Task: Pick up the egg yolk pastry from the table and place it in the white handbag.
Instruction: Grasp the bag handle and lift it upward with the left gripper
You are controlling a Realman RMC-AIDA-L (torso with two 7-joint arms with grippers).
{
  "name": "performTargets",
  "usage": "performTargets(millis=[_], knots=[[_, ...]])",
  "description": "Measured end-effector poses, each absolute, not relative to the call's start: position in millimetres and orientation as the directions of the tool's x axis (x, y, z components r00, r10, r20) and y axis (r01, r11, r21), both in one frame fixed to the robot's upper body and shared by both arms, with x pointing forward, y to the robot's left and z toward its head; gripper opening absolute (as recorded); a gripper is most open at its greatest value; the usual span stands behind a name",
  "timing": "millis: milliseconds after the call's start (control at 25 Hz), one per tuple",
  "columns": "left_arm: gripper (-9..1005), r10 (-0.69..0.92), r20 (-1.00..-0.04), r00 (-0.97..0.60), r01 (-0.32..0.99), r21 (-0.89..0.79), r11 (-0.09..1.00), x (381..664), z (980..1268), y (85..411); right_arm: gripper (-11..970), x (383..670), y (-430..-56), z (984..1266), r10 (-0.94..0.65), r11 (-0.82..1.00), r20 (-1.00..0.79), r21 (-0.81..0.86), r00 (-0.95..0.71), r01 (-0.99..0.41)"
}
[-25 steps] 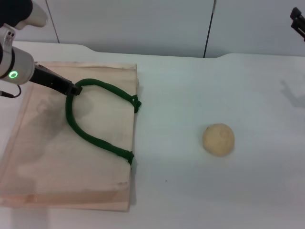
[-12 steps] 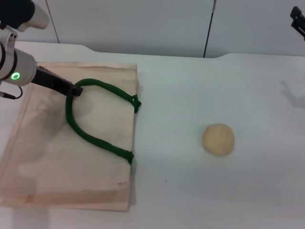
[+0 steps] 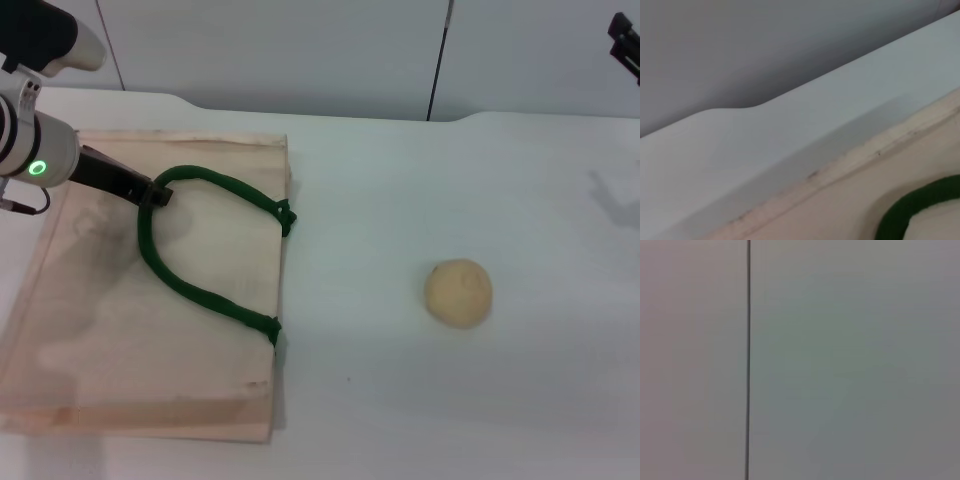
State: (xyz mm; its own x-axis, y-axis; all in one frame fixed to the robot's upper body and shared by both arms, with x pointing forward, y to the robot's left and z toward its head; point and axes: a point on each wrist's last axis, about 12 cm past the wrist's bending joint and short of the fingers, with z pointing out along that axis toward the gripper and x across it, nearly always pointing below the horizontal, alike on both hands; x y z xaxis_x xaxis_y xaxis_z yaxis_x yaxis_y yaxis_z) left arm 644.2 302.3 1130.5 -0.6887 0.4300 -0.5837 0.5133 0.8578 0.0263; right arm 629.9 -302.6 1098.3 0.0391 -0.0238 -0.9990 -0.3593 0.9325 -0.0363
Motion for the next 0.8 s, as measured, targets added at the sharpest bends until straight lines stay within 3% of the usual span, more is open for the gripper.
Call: performTargets(millis=[520, 800], knots=[[353, 0.438, -0.589, -0.68, 0.516, 0.041, 0.856, 649, 1127, 297, 753, 631, -300, 1099, -0.027, 0.929, -0.999, -0.039, 0.04, -0.368], [209, 0.475, -0.595, -0.648, 0.54, 0.08, 0.838, 652, 1128, 291, 750, 630, -299, 1098, -0.035, 0.925, -0.999, -0.045, 0.035, -0.377]])
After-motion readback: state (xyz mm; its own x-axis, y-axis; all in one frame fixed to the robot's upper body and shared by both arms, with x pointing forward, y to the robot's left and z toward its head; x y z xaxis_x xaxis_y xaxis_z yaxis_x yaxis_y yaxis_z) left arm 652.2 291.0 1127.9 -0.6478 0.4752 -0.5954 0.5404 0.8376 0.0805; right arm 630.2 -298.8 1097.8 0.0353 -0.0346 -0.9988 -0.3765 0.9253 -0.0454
